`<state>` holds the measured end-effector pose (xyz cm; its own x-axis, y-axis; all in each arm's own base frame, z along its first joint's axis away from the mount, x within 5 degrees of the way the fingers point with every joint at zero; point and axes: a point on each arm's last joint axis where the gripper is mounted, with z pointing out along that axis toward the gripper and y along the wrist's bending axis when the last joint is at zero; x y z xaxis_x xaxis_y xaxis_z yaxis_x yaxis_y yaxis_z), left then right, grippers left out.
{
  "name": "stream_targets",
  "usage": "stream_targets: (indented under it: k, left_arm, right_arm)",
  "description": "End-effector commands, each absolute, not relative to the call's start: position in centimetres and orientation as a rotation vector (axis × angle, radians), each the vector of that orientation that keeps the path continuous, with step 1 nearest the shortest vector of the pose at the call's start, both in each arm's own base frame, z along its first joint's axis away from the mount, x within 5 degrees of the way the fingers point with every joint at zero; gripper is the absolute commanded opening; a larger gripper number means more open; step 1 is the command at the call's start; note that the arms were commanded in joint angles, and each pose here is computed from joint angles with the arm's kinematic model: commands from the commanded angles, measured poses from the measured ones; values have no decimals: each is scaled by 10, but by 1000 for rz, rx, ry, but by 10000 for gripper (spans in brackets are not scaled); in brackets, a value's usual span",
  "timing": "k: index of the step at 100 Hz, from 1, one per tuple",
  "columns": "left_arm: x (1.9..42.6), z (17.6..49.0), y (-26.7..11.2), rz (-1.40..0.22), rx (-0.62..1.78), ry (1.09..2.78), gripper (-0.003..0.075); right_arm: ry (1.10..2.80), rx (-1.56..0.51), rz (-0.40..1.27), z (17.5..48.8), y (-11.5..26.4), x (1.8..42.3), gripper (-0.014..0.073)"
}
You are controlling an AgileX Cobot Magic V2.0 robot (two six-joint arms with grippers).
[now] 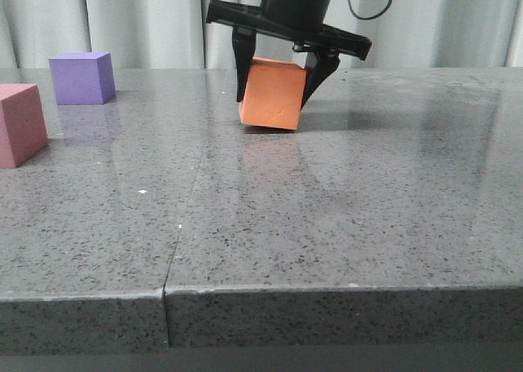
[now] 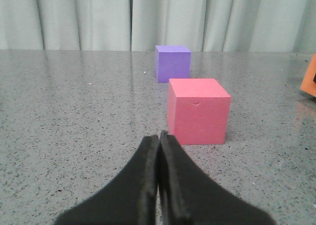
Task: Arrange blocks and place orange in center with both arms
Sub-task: 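Lift the orange cube and carry it toward the table center, then open the right gripper and raise it off the orange cube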
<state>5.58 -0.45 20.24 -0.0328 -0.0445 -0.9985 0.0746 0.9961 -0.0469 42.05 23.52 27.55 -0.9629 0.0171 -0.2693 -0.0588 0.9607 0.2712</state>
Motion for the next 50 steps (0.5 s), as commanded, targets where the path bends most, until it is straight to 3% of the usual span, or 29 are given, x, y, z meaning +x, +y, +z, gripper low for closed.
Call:
stream_targets:
  k: [1, 13, 32, 50]
  left_arm:
    - [55, 197, -4, -101, 10, 1538, -20]
    - [55, 197, -4, -101, 10, 1538, -20]
    - [55, 197, -4, -101, 10, 1538, -20]
    - [55, 197, -4, -101, 10, 1538, -20]
  right_arm:
    - [2818, -42, 421, 308, 229, 409, 270]
    - [2821, -43, 424, 307, 229, 409, 307]
    - [2818, -51, 426, 307, 229, 410, 567]
    - [2813, -54, 434, 311, 230, 409, 580]
